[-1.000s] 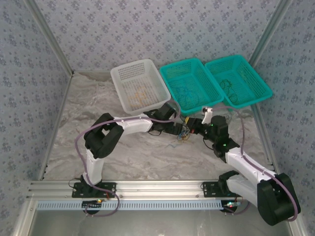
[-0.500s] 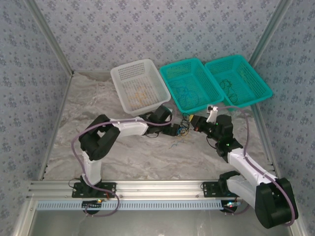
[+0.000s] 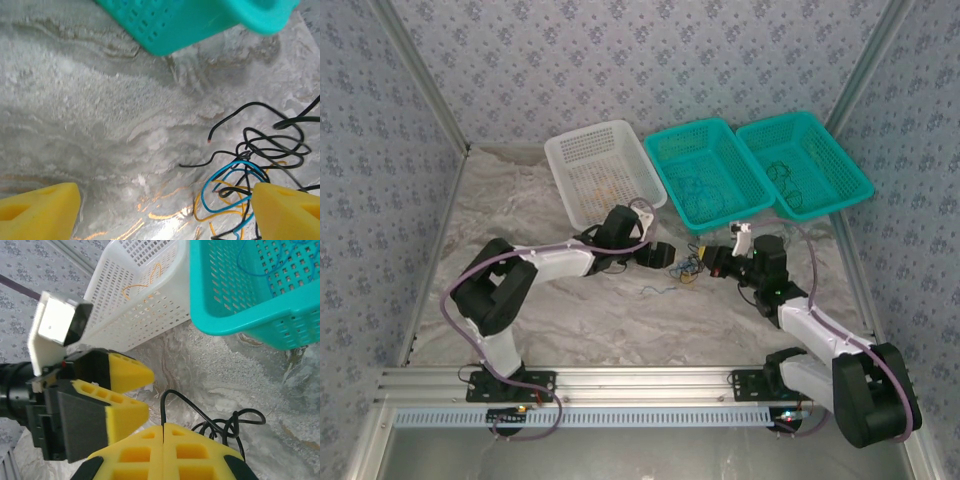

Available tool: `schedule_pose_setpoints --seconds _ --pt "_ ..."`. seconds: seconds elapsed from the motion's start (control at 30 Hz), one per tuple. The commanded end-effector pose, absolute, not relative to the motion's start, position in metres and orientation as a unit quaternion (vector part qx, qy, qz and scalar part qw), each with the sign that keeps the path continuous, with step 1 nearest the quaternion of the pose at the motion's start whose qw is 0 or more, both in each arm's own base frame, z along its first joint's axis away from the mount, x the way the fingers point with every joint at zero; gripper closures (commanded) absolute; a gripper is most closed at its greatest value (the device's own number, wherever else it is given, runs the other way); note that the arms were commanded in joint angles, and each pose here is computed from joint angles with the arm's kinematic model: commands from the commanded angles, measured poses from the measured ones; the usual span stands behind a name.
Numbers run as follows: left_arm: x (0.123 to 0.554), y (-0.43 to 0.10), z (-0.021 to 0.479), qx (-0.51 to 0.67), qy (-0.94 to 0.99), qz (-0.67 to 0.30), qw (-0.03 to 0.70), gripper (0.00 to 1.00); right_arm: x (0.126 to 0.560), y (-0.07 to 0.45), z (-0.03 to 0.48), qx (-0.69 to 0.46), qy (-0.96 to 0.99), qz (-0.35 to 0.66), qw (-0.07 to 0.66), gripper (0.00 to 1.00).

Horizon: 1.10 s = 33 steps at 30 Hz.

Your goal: Untangle the cables

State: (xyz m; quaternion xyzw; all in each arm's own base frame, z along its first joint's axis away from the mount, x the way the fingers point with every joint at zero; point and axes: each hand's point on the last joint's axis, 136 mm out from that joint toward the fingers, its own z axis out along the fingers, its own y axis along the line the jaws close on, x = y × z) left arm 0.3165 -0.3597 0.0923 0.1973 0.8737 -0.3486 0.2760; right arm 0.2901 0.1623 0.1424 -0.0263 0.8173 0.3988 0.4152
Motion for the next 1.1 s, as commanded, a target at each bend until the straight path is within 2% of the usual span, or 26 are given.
schedule_pose_setpoints --seconds 0.0,0.1,0.2,0.4,0.57,0.6,0.73,0.97,1.0,1.07 --pt "0.333 -0.347 0.112 0.203 0.866 -0.345 0.3 0.09 0.298 0.161 0.158 -0.041 0.806 0.4 0.435 1.0" --pt "0.33 -0.352 0.126 0.226 0.854 -0.356 0.304 0.09 0.297 0.168 0.167 -0.066 0.799 0.412 0.432 1.0" --pt "0.315 -0.374 0.145 0.305 0.828 -0.338 0.328 0.1 0.296 0.177 0.173 -0.1 0.794 0.427 0.421 1.0" --pt "0.319 -0.398 0.153 0.394 0.788 -0.306 0.361 0.36 0.293 0.194 0.185 -0.162 0.782 0.456 0.393 1.0" --pt "0.32 -0.416 0.165 0.425 0.76 -0.33 0.364 0.4 0.294 0.202 0.191 -0.185 0.775 0.472 0.378 1.0" --pt "0.32 -0.417 0.165 0.426 0.758 -0.33 0.366 0.43 0.294 0.202 0.192 -0.186 0.774 0.473 0.378 1.0" --pt "0.325 -0.415 0.162 0.422 0.763 -0.32 0.371 0.7 0.294 0.202 0.193 -0.188 0.773 0.471 0.382 1.0" --pt "0.34 -0.407 0.166 0.359 0.794 -0.308 0.38 1.0 0.295 0.194 0.192 -0.167 0.782 0.449 0.398 1.0" --pt "0.342 -0.405 0.165 0.344 0.803 -0.306 0.377 1.0 0.297 0.189 0.192 -0.155 0.787 0.438 0.406 0.94" --pt "0.345 -0.403 0.162 0.317 0.824 -0.302 0.361 1.0 0.3 0.18 0.19 -0.13 0.796 0.414 0.422 0.6"
